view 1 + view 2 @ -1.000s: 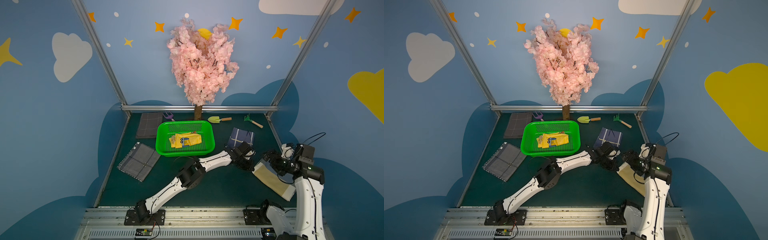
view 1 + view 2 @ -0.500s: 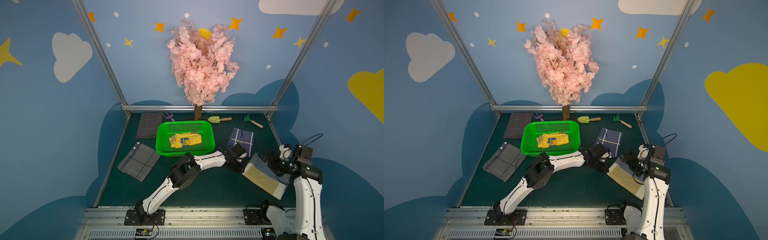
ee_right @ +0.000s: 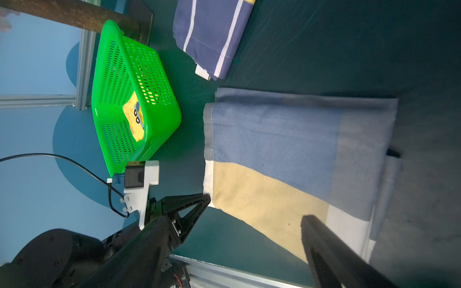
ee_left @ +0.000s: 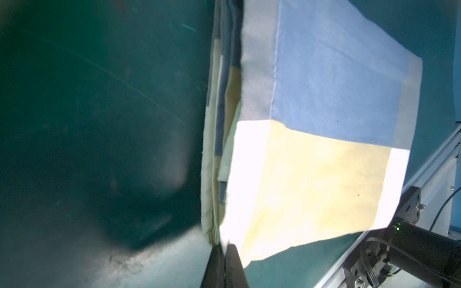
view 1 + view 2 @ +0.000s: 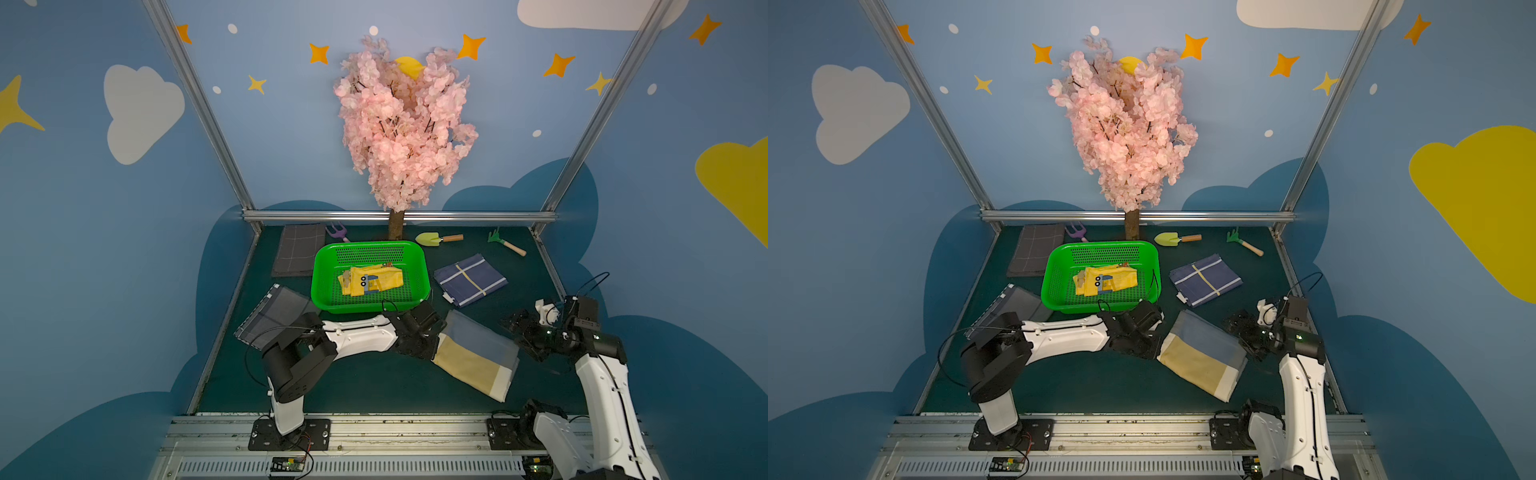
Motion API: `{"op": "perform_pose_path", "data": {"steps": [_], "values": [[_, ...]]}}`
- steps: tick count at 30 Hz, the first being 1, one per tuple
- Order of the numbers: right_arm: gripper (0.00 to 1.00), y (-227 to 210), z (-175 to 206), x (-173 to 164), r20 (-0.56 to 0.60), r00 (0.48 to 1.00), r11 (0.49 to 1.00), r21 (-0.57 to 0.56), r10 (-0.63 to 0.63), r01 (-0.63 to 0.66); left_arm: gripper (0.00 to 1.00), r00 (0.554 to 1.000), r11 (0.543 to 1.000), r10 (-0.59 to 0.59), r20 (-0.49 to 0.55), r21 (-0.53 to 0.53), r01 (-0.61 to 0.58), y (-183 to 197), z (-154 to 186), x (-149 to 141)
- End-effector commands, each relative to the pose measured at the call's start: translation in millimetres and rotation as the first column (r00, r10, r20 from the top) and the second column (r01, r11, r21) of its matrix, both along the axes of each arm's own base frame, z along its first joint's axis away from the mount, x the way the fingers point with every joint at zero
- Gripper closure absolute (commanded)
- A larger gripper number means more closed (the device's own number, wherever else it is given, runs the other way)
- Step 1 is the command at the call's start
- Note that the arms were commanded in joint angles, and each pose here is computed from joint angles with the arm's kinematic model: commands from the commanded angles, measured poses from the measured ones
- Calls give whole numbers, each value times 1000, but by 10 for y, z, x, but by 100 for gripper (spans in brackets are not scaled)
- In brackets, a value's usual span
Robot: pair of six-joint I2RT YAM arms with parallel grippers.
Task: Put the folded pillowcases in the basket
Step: Move the pillowcase to the center of the board.
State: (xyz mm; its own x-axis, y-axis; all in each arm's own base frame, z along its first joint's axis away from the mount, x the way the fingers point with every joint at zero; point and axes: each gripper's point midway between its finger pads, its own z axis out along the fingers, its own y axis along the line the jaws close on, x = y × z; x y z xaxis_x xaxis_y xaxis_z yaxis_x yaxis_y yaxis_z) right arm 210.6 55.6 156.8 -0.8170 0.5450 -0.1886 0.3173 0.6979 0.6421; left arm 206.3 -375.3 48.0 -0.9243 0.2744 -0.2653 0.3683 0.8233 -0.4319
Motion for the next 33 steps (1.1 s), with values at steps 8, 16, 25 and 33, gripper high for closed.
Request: {"op": "perform_pose_path", "data": {"steps": [8,16,25,33], "values": [[11,65,-368,-222,-139,990,999,-39,-3,-2,97,965,956,258,41,135,-261,1041,-35,-169],[16,260,-699,-277,-234,971,999,-13,44,-49,97,925,914,375,61,141,-380,1629,22,-171],[17,789,-1117,-568,-351,918,982,32,187,-187,95,929,922,369,34,117,-370,1647,7,-262],[18,1027,-1323,-656,-357,903,971,59,239,-233,94,926,923,377,-5,84,-375,1696,5,-427]]}}
